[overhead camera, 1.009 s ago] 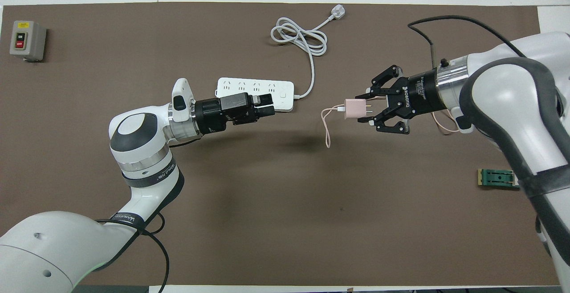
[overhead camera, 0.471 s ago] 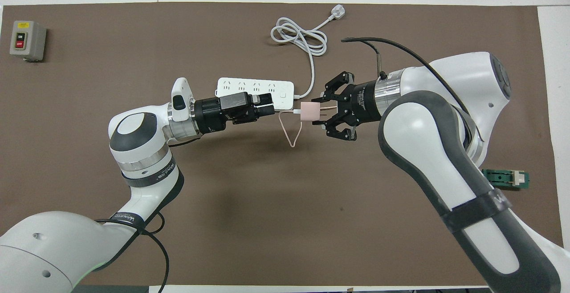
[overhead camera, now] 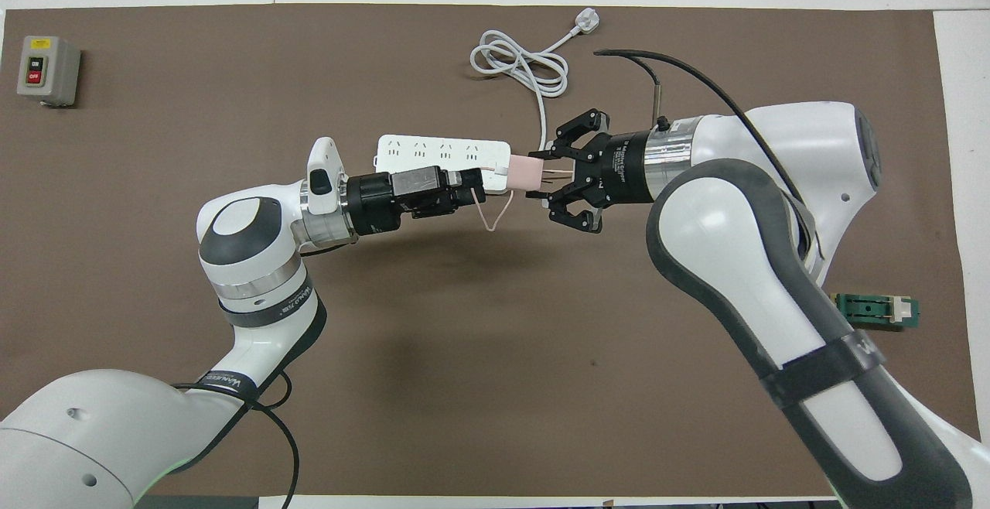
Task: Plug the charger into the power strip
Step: 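Carry the pink charger with the right gripper toward the power strip, then push the charger prongs into the power strip socket with the right gripper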
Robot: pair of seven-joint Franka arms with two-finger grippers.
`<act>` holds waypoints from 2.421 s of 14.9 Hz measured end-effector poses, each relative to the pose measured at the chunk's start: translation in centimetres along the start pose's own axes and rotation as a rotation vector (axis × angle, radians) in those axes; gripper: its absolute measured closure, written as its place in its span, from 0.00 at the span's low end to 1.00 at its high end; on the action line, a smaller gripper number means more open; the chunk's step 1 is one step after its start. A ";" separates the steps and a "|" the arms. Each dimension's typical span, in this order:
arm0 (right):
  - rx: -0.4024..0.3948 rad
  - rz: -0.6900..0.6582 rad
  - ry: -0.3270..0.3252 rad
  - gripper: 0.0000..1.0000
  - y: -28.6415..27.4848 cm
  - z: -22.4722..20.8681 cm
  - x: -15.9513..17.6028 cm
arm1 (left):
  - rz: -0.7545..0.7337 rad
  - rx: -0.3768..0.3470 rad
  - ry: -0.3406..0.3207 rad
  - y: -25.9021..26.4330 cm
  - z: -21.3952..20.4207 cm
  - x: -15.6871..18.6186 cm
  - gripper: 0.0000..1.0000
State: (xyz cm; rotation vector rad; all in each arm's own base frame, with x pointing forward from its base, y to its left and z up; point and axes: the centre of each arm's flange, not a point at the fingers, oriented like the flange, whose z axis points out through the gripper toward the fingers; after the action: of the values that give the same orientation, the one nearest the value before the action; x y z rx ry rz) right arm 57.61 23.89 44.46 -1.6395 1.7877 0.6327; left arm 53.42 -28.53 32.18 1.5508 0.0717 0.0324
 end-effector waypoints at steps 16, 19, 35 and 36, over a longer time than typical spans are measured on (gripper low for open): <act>0.022 -0.005 -0.024 0.52 1.4 2.0 -2.0 | 0.022 0.005 -0.010 0.4 0.8 -0.5 0.00; 0.022 -0.005 -0.024 0.52 1.4 2.0 -2.0 | 0.037 -0.002 -0.009 1.4 0.8 -0.4 0.00; -0.070 -0.100 -0.043 0.52 2.2 2.5 -1.7 | 0.056 -0.004 -0.005 2.1 0.7 -0.3 0.64; -0.070 -0.101 -0.043 0.52 2.2 2.5 -1.7 | 0.056 -0.004 -0.005 2.1 0.7 -0.3 0.64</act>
State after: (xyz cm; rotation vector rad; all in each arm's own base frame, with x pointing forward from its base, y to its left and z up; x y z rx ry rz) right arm 55.76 27.15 43.82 -1.7371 1.6581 0.6862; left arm 53.23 -29.18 34.27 1.5491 0.0248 0.0728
